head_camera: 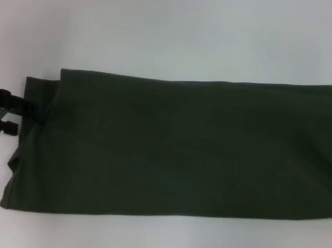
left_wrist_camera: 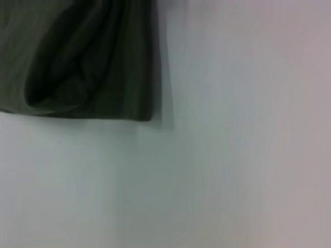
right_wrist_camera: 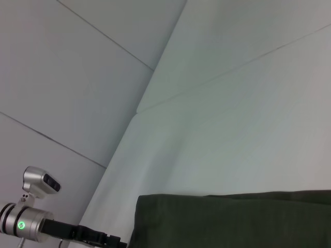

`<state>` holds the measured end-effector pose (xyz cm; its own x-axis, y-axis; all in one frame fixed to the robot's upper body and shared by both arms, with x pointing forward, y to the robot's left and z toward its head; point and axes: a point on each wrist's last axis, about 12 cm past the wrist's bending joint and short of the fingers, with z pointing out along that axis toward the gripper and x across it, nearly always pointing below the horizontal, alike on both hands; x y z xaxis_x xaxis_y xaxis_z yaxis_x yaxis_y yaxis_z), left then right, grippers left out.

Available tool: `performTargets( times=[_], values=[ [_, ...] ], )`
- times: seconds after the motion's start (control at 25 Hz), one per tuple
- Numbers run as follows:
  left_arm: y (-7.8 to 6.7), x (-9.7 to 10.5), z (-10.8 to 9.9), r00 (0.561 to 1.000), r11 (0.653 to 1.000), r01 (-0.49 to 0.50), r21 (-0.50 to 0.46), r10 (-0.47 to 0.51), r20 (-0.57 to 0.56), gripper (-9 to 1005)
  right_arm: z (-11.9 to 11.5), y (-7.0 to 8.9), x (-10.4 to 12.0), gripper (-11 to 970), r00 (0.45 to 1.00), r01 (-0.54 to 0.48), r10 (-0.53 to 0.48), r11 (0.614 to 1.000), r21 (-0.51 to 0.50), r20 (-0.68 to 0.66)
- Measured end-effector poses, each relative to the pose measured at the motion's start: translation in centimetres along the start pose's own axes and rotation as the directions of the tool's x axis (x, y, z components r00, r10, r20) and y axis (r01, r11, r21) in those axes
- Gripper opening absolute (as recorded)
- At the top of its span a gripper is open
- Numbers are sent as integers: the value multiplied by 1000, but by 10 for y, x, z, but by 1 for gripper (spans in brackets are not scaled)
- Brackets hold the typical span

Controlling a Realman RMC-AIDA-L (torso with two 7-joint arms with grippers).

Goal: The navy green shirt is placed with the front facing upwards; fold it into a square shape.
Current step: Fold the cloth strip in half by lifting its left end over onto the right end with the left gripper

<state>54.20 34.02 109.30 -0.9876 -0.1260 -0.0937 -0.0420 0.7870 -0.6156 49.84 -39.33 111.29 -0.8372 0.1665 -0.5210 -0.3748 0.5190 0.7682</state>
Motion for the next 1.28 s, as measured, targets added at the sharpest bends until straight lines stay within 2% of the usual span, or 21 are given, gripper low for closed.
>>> performTargets(
  times=[0.92, 1.28],
  values=[
    [2, 4, 6, 1000, 1000, 14, 0, -14, -24, 822, -2, 0, 0, 867, 1000, -2, 2, 1000, 2, -1],
    [-6, 3, 12, 999, 1000, 3, 20, -2, -39, 823, -2, 0, 1, 866, 1000, -2, 2, 1000, -2, -8]
  ],
)
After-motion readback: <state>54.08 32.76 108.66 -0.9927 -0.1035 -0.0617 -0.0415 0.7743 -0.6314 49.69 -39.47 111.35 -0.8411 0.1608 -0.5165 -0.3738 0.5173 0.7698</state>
